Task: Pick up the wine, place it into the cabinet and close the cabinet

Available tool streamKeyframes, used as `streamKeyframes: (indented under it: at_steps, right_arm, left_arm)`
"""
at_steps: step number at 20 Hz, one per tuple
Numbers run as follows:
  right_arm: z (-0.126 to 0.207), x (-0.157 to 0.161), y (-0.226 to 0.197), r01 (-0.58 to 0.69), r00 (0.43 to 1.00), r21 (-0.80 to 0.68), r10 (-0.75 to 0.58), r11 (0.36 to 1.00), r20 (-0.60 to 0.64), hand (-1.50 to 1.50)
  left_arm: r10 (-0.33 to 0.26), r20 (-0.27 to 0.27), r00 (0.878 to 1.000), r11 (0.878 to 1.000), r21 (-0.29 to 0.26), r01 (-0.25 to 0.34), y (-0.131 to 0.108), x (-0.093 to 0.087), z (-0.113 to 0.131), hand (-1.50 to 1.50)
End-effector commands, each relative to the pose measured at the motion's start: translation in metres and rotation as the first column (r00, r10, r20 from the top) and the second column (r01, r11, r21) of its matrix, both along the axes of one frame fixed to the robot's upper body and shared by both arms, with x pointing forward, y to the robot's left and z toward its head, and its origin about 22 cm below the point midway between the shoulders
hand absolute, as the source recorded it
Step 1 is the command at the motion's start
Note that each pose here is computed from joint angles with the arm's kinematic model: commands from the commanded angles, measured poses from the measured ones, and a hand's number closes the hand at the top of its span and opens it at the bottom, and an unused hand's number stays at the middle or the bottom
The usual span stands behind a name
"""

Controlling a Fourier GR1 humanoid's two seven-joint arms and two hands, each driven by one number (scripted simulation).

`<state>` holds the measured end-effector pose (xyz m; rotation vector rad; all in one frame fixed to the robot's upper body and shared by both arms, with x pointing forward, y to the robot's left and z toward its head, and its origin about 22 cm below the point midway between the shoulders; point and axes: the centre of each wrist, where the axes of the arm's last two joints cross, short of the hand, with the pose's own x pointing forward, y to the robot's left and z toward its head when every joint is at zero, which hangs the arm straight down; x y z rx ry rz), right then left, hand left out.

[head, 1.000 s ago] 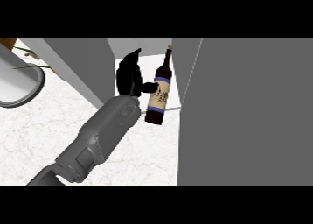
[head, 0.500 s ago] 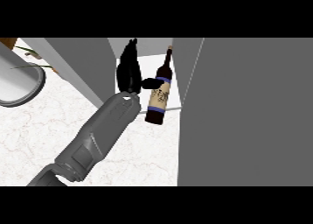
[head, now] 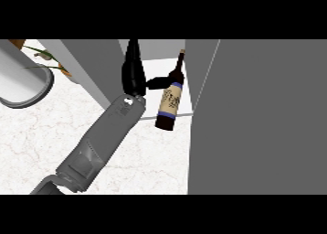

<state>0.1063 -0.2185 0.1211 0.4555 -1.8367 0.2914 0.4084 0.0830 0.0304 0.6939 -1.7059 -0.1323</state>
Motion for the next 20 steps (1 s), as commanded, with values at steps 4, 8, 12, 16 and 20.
streamKeyframes:
  at_steps: [4, 8, 12, 16, 20]
  right_arm:
    - [0.022, -0.015, -0.002, -0.005, 1.0, 0.041, 0.004, 0.999, 0.023, -1.5]
    - [0.031, -0.023, -0.01, 0.019, 1.0, 0.029, -0.02, 0.999, 0.008, -1.5]
    - [0.021, -0.014, -0.004, 0.035, 0.999, 0.019, -0.035, 0.999, 0.03, -1.5]
    - [0.041, -0.024, 0.005, 0.055, 0.998, 0.044, -0.055, 0.998, 0.01, -1.5]
    - [0.039, -0.021, 0.004, 0.055, 0.998, 0.031, -0.056, 0.998, 0.026, -1.5]
  left_arm:
    - [0.024, 0.085, 0.996, 0.985, -0.17, -0.009, 0.003, -0.003, 0.005, -1.5]
    - [-0.076, 0.115, 0.99, 0.961, -0.258, 0.104, 0.0, -0.011, 0.007, -1.5]
    - [-0.126, 0.129, 0.984, 0.939, -0.304, 0.16, 0.0, -0.017, 0.001, -1.5]
    - [-0.17, 0.149, 0.974, 0.92, -0.329, 0.211, -0.002, -0.032, -0.007, -1.5]
    - [-0.258, 0.147, 0.955, 0.898, -0.328, 0.293, -0.015, -0.05, 0.002, -1.5]
